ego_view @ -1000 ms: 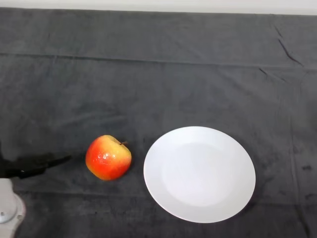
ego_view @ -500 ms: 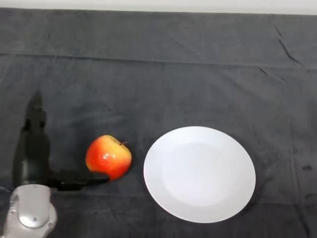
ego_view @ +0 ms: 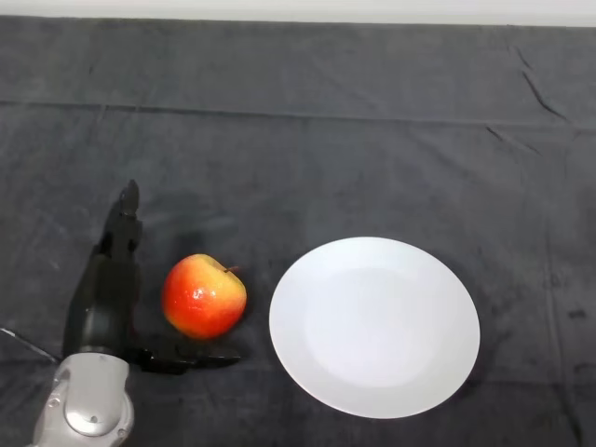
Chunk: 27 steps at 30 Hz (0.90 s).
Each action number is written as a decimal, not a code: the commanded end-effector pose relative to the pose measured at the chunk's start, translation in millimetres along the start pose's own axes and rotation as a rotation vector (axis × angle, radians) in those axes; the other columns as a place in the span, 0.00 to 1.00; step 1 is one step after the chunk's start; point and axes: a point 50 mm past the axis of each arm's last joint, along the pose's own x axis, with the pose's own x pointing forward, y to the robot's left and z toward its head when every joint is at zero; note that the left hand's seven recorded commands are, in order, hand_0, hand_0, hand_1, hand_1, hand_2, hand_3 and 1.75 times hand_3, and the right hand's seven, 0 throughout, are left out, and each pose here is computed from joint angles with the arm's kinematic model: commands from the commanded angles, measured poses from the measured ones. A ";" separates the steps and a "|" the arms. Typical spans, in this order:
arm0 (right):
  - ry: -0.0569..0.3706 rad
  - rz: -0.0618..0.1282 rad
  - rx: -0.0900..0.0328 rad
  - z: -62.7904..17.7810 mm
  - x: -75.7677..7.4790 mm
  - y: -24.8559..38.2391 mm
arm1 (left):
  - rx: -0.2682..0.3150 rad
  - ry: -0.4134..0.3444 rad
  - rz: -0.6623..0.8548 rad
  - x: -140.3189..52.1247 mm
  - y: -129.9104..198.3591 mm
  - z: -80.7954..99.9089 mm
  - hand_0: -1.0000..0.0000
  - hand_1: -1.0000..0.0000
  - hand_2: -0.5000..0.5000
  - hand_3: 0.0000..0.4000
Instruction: Move the apple to the plate
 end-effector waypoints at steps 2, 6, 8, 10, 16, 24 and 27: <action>-0.026 -0.023 -0.018 9.8 -8.5 -5.7 | 0.035 -0.031 -0.022 7.9 -1.7 5.0 1.00 1.00 0.50 0.00; -0.026 -0.023 -0.018 9.8 -8.5 -5.7 | 0.039 -0.032 -0.028 8.2 -1.7 4.4 0.78 1.00 0.39 0.22; -0.026 -0.023 -0.018 9.8 -8.5 -5.7 | 0.042 -0.032 -0.028 8.5 -1.0 4.0 0.00 1.00 0.00 1.00; -0.026 -0.023 -0.018 9.8 -8.5 -5.7 | 0.046 -0.033 -0.026 8.9 0.4 4.0 0.00 0.78 0.11 1.00; -0.026 -0.023 -0.018 9.8 -8.5 -5.7 | 0.061 -0.037 -0.009 9.3 2.5 4.5 0.00 0.00 0.50 1.00; -0.026 -0.023 -0.018 9.8 -8.5 -5.7 | 0.090 -0.051 0.028 10.2 9.2 12.9 0.00 0.00 0.50 1.00; -0.026 -0.023 -0.018 9.8 -8.5 -5.7 | 0.103 -0.065 0.050 9.8 15.2 20.4 0.00 0.00 0.50 1.00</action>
